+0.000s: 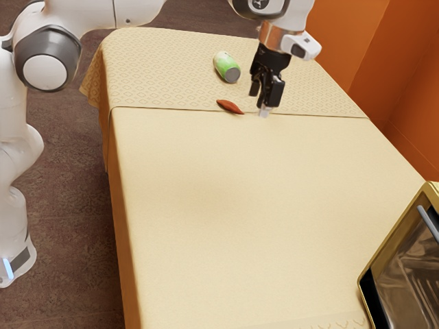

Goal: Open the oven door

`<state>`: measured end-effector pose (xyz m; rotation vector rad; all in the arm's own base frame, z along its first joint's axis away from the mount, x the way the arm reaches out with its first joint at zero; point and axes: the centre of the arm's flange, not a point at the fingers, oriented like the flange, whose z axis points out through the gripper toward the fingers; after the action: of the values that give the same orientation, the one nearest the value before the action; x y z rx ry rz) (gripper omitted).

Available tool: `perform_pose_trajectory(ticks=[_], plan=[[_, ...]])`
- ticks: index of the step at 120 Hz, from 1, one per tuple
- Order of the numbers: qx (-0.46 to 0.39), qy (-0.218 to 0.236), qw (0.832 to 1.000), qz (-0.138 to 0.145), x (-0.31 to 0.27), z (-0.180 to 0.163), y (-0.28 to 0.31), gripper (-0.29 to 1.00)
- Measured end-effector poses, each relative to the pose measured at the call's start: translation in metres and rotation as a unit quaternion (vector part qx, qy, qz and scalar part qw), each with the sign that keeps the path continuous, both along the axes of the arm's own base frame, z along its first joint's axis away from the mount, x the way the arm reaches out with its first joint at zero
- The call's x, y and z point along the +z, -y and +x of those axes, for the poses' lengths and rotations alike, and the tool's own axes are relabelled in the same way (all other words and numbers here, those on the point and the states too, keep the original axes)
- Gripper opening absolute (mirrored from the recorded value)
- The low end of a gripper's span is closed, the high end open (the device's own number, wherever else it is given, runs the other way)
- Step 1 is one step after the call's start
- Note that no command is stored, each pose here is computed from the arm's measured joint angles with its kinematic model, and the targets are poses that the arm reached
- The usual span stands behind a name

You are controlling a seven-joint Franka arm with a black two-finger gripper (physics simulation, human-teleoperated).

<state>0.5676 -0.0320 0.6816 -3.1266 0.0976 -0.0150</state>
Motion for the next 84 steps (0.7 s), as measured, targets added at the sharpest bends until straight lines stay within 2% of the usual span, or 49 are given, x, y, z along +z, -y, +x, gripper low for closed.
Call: perform_pose_trajectory(ticks=[33,38,43,48,53,61,67,73,78,84], plan=[[-0.001,0.018,1.000,0.000,0.006,0.002,0.000,0.70],[-0.017,0.078,0.997,-0.003,0.068,-0.018,0.005,0.70],[-0.069,0.140,0.988,-0.003,0.126,-0.048,0.028,0.70],[-0.144,0.184,0.972,0.015,0.156,-0.067,0.066,0.70],[-0.216,0.206,0.953,0.055,0.167,-0.081,0.112,0.70],[-0.343,0.217,0.909,0.099,0.156,-0.098,0.209,0.70],[-0.435,0.227,0.864,0.112,0.148,-0.126,0.284,0.70],[-0.499,0.239,0.824,0.120,0.142,-0.149,0.332,0.70],[-0.529,0.247,0.802,0.128,0.134,-0.148,0.352,0.70],[-0.549,0.250,0.785,0.139,0.117,-0.127,0.363,0.70]])
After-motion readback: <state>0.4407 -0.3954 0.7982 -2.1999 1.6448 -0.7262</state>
